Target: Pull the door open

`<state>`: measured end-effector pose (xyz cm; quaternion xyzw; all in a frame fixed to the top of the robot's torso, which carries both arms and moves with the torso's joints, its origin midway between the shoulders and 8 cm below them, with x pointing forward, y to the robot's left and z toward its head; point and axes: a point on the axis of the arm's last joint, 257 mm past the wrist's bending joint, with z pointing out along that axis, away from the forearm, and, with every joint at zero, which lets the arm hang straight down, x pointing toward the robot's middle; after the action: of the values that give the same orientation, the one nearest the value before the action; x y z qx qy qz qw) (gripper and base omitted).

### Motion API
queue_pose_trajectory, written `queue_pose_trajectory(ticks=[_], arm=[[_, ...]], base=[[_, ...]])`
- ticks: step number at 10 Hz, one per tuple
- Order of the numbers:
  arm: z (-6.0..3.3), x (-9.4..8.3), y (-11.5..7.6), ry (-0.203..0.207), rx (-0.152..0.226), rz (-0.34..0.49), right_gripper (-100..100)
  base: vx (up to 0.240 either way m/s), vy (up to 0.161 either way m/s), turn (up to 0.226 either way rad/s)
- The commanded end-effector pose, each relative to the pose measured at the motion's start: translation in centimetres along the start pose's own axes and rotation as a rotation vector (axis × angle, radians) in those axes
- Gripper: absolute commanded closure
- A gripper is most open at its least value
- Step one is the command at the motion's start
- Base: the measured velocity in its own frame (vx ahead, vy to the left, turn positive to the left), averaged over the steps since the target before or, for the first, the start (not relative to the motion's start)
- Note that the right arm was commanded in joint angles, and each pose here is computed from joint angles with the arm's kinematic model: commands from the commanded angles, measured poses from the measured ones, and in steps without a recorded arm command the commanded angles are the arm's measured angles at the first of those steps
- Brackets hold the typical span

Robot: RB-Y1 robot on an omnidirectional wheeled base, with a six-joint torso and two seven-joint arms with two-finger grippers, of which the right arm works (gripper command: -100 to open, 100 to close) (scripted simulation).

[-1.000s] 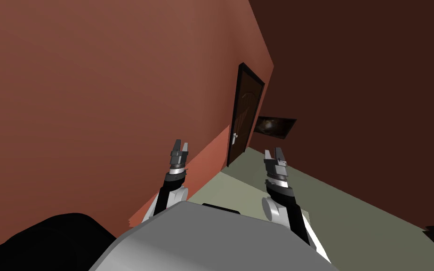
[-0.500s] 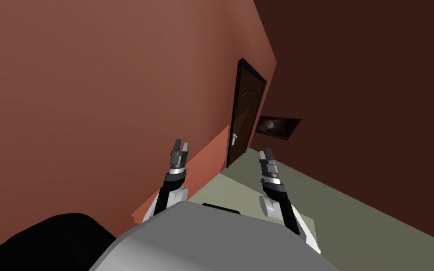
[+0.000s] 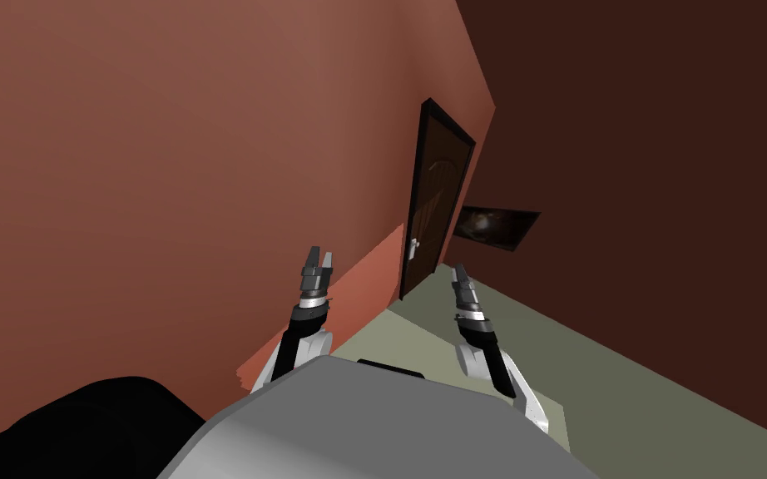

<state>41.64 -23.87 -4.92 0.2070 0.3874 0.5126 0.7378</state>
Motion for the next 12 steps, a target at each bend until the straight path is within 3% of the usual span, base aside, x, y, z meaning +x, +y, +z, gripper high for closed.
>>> queue_pose_trajectory(ticks=[1,10,12], arm=[[0.03,1.2,-0.9,0.031,0.006,-0.035,-100],[-0.24,6.4,-6.6,0.217,0.016,-0.243,-100],[-0.53,7.0,-7.6,0.242,0.024,-0.267,-100]], base=[[0.082,-0.087,0.047],[0.090,-0.086,0.054],[0.055,-0.046,0.031]])
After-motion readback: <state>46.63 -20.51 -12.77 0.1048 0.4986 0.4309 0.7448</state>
